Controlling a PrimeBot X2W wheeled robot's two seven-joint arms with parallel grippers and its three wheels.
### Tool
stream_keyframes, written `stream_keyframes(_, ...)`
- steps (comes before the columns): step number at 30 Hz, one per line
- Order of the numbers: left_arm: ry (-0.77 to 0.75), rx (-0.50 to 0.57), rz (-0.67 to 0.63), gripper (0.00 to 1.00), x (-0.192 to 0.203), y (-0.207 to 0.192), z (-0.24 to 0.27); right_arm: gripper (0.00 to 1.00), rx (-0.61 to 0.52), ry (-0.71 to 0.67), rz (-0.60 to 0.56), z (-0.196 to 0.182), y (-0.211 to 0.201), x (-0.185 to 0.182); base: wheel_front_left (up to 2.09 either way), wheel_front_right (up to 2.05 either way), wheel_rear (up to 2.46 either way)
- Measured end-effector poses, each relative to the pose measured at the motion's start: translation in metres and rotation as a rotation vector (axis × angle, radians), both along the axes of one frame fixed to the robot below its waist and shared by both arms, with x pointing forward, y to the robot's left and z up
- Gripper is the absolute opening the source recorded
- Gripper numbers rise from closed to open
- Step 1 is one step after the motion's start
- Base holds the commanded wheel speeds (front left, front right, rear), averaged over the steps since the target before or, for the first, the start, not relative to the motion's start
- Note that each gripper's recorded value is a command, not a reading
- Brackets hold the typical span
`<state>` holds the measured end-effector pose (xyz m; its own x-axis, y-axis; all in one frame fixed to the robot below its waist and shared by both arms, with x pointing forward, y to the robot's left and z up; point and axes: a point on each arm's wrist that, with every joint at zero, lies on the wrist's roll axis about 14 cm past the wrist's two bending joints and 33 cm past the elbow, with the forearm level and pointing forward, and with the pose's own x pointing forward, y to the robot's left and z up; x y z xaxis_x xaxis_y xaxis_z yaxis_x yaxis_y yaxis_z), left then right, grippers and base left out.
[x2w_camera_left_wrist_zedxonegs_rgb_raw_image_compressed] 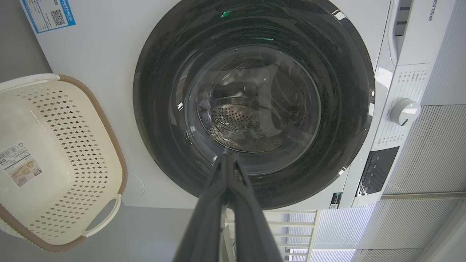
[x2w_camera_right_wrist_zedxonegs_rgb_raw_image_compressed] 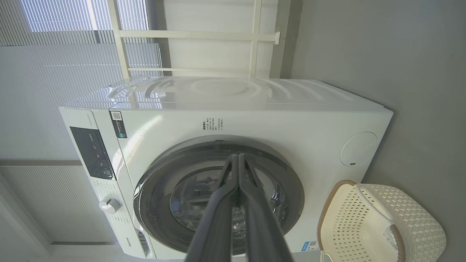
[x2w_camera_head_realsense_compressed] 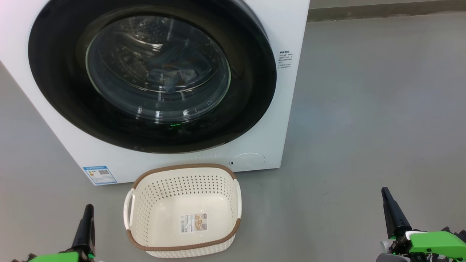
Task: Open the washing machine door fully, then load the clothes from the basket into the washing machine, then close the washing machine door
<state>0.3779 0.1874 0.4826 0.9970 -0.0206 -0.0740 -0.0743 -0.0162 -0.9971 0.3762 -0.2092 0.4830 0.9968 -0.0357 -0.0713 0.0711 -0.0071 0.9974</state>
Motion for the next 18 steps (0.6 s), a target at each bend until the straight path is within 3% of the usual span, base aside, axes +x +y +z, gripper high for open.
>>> stream_keyframes(18,0.000,0.000,0.000,0.00,0.0000,0.0000,0.0000,0.00,0.000,0.000,0.000,0.0000,0.0000,0.0000,0.00,0.00,0.00)
